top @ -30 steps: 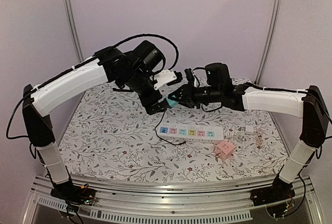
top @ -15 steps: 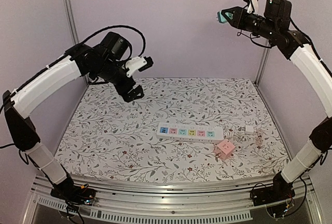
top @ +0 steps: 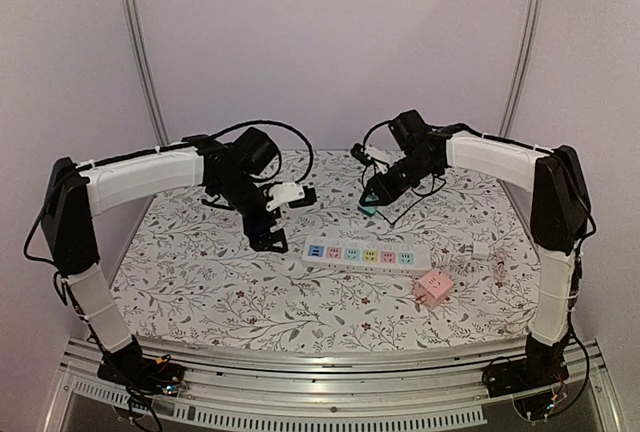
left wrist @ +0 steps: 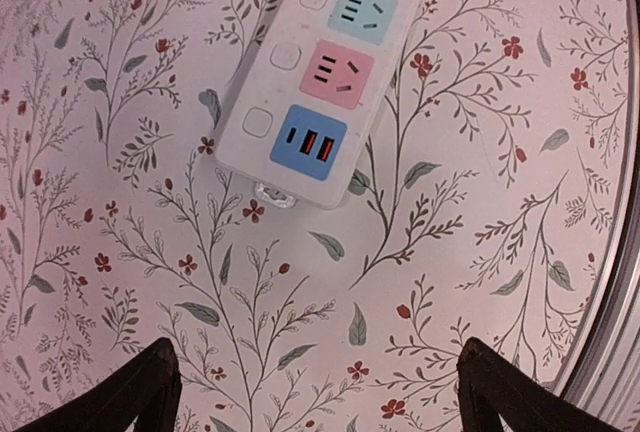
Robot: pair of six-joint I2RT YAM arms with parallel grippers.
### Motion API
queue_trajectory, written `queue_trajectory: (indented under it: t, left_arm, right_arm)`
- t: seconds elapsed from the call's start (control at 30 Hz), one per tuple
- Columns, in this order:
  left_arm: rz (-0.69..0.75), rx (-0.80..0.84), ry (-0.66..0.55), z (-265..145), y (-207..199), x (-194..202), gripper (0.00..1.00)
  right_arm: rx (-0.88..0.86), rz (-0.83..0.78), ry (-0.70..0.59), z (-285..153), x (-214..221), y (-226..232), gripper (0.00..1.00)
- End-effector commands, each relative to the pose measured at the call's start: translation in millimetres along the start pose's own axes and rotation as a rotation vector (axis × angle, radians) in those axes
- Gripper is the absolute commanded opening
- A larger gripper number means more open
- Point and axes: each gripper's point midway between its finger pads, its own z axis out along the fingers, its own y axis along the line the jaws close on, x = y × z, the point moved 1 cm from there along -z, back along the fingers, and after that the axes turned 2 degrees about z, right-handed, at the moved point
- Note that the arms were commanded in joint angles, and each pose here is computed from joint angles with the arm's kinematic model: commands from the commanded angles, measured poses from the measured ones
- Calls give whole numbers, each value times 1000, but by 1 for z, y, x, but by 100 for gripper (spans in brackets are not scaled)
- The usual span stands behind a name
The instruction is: Insert the plug
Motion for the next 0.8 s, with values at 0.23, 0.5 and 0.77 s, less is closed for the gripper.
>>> queue_trajectory:
  t: [0.23, 0.5, 0.77]
  left_arm:
    - [261, 54, -12, 82, 27, -21, 95]
    - [287, 121, 61, 114, 31, -17, 96]
    - [296, 165, 52, 132, 14, -30, 96]
  right_arm:
    - [-140, -193, 166, 43, 50, 56, 0]
    - [-112, -172, 144, 25, 63, 59, 0]
    - [-78, -177, 102, 10, 57, 52, 0]
